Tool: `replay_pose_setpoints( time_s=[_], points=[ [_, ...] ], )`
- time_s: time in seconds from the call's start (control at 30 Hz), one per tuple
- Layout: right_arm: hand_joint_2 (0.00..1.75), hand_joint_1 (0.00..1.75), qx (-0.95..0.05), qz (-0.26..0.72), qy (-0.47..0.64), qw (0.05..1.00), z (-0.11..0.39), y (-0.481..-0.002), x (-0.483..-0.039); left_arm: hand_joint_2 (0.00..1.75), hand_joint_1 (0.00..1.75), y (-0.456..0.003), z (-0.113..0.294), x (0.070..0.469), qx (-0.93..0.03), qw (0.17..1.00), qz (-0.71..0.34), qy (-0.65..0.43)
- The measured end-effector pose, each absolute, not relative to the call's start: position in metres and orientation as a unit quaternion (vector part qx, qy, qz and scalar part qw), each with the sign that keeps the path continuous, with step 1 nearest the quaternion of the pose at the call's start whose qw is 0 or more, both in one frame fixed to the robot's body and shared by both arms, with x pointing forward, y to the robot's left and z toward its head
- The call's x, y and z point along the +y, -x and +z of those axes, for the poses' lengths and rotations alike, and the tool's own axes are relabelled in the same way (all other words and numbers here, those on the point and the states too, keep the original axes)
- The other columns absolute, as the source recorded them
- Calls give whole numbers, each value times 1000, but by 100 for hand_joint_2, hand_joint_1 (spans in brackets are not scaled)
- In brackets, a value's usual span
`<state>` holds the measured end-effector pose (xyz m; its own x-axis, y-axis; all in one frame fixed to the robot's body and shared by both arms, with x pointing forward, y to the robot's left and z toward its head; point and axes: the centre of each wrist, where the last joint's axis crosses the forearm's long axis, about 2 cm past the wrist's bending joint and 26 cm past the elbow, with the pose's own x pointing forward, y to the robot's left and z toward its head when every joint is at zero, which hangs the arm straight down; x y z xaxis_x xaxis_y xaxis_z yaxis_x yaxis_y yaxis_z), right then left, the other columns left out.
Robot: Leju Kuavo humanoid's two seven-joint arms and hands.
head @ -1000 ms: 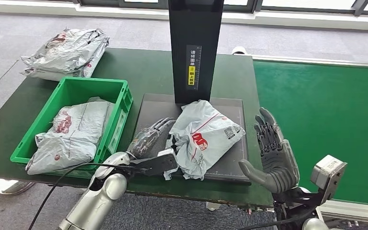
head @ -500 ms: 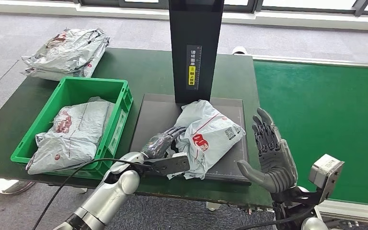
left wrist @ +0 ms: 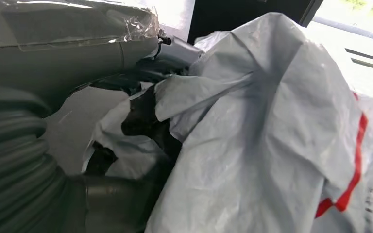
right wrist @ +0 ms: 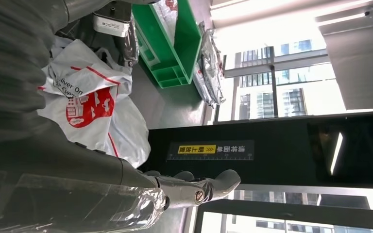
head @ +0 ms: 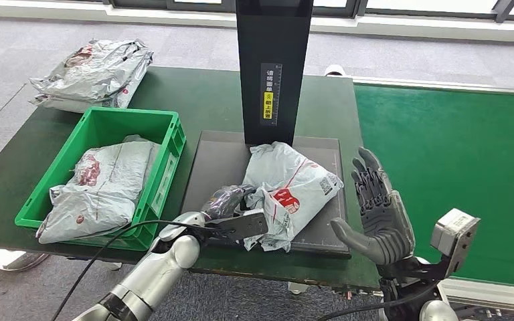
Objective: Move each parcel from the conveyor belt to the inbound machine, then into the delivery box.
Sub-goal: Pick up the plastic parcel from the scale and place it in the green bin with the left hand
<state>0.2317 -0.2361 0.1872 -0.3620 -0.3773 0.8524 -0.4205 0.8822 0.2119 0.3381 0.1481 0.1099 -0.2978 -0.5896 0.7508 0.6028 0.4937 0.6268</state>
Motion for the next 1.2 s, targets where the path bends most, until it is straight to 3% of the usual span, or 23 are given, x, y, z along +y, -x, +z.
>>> replay_pose_setpoints(
  time_s=[0.57, 0.83, 1.2],
  points=[
    [175, 0, -832, -2, -213, 513, 189, -235, -241, 175, 175, -344, 110, 149, -636, 617, -464, -17],
    [175, 0, -833, -23, -194, 518, 182, -228, -249, 175, 175, -367, 151, 190, -691, 628, -351, -65],
    [175, 0, -836, -33, -177, 519, 183, -223, -255, 175, 175, -371, 208, 248, -772, 578, -217, -154]
  ],
)
